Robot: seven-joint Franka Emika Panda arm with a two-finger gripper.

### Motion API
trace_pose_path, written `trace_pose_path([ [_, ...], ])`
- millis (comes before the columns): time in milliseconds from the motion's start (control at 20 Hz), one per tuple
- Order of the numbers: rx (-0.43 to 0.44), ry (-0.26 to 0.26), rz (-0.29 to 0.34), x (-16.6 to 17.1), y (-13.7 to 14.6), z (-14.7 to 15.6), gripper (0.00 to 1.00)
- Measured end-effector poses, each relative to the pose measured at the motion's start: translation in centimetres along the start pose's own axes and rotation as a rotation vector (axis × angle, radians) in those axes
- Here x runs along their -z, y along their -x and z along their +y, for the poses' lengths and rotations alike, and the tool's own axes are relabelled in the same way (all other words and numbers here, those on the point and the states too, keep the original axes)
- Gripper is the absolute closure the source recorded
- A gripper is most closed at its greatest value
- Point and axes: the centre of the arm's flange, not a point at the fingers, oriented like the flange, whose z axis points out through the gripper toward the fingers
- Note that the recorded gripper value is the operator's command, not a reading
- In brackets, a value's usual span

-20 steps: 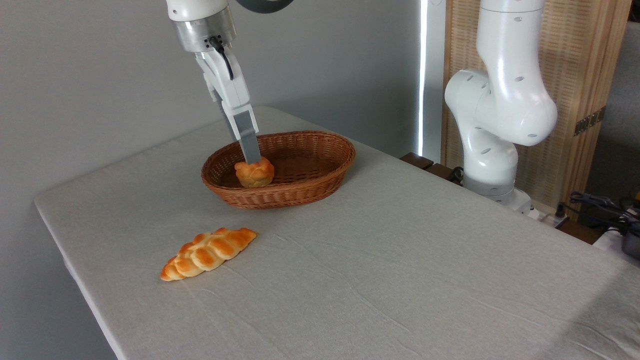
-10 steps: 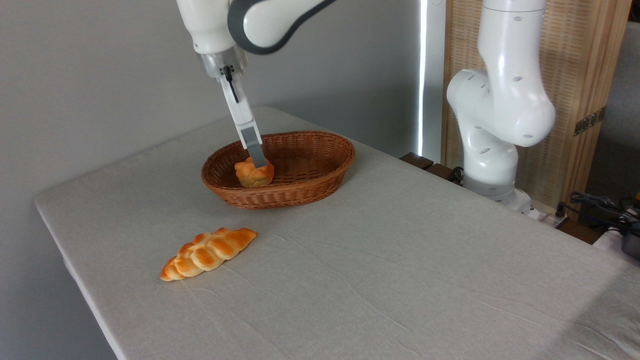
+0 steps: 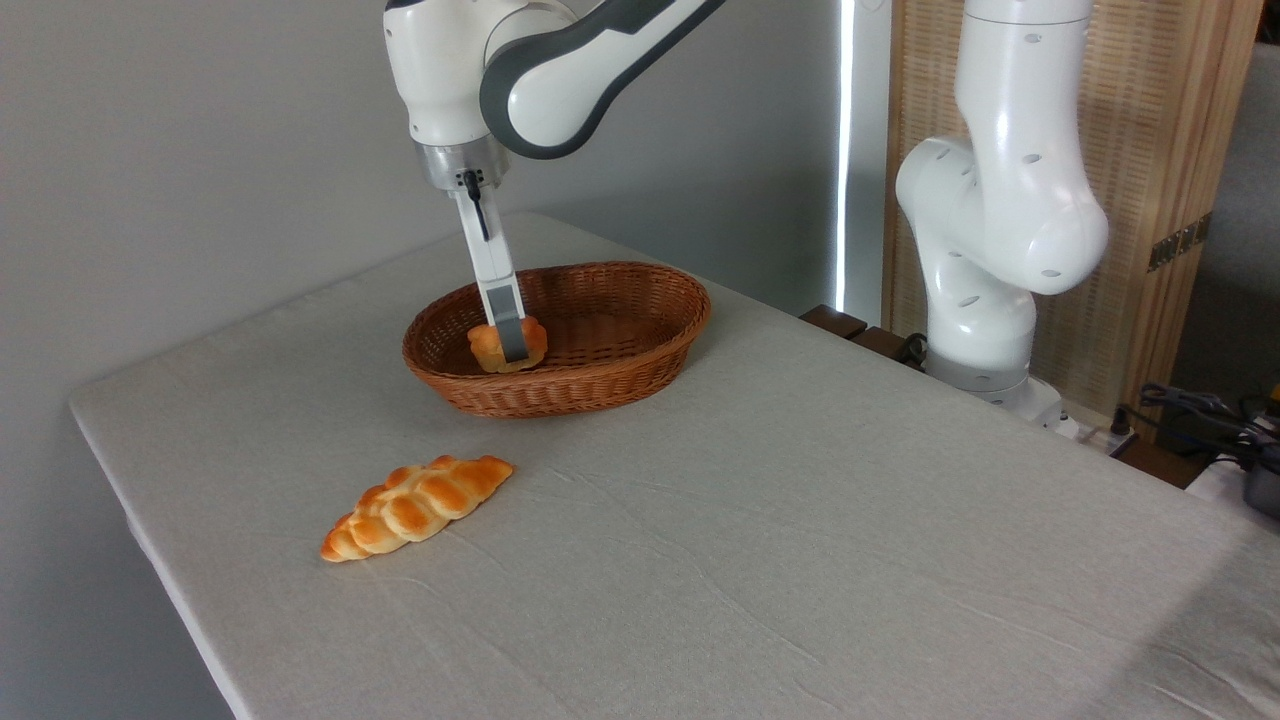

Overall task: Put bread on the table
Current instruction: 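Close the gripper on the round bread roll in the basket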

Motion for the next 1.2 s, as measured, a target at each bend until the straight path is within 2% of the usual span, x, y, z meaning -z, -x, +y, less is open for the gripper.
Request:
trace_pose_path([
  [100, 0.0, 0.002, -0.002, -0.1, 0.1, 0.0, 0.28],
  [250, 0.001, 0.006, -0.007, -0.5, 0.1, 0.0, 0.34],
  [450, 0.003, 0.009, -0.006, -1.0, 0.0, -0.2, 0.6],
  [550, 0.004, 0.007, -0.002, -1.1, 0.0, -0.3, 0.7],
  [750, 0.004, 0.007, -0.001, -1.2, -0.1, -0.4, 0.75],
  [1200, 0.013, 0.003, 0.004, -0.9, 0.2, -0.7, 0.79],
])
